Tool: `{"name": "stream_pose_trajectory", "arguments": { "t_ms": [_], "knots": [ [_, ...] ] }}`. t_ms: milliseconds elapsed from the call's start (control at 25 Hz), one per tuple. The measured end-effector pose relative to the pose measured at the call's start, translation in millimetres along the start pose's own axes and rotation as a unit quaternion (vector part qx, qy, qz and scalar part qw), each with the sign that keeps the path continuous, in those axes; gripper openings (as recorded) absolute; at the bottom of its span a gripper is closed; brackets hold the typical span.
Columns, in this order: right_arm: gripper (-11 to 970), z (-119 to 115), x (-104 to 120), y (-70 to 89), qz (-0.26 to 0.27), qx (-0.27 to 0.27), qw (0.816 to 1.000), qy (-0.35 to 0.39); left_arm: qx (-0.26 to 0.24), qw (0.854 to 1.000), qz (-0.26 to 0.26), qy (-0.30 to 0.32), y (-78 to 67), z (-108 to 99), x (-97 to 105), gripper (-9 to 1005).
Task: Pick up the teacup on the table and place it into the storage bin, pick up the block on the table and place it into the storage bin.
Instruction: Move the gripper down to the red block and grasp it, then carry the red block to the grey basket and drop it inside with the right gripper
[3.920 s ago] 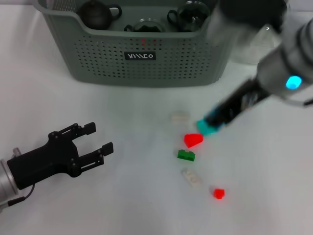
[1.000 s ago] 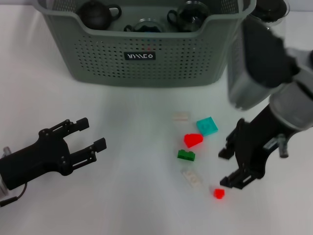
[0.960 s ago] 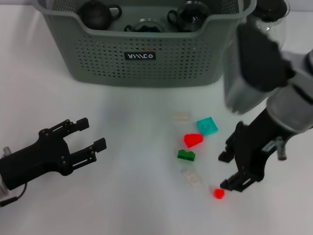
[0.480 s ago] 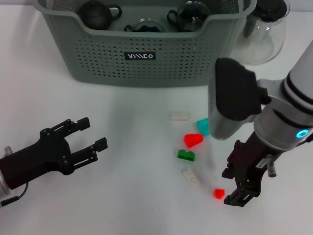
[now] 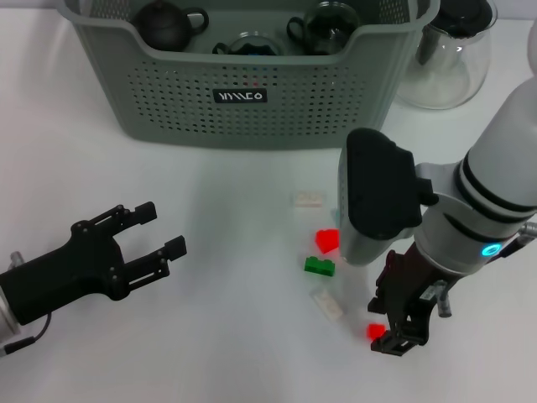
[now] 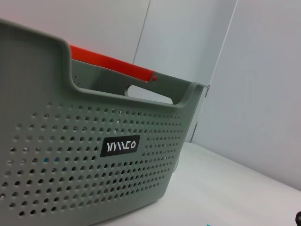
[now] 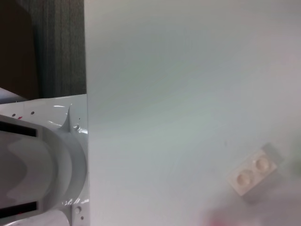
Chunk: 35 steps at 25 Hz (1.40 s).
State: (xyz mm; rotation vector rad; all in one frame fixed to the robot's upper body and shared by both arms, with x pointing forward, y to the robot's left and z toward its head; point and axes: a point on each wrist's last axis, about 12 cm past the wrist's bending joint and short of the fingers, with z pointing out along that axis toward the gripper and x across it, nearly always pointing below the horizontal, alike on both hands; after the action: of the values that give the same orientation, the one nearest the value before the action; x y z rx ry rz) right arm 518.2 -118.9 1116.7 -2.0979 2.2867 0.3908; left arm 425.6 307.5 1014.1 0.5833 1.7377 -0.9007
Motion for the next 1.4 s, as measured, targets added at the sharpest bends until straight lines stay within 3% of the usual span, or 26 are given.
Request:
{"name": "stream_pose_trajectory", "arguments": {
  "t_ms": [120, 320, 640, 880, 1080, 1400],
  "knots": [
    [572, 4, 0, 1.6, -0.002, -0.003, 1.000, 0.004, 0.000, 1.000, -0.001, 0.000, -0.4, 0, 0, 761],
    [450, 10, -3, 4.2, -0.006, 0.002, 1.000, 0.009, -0.001, 1.000, -0.002, 0.000, -0.7, 0, 1, 761],
    [458, 13, -5, 4.9, -0.008, 0.010, 1.000, 0.012, -0.001, 1.000, -0.002, 0.001, -0.6, -1, 1, 762],
    [387, 11, -6, 4.5, -0.002, 0.011, 1.000, 0.009, -0.001, 1.000, -0.001, 0.001, -0.4, 0, 1, 761],
    [178, 11, -5, 3.9, 0.004, 0.013, 1.000, 0.009, 0.000, 1.000, -0.001, 0.001, -0.4, 0, 1, 761],
    [162, -1, -3, 1.4, 0.019, 0.015, 1.000, -0.007, 0.000, 1.000, -0.001, 0.000, -0.5, 0, 1, 761]
  ]
}}
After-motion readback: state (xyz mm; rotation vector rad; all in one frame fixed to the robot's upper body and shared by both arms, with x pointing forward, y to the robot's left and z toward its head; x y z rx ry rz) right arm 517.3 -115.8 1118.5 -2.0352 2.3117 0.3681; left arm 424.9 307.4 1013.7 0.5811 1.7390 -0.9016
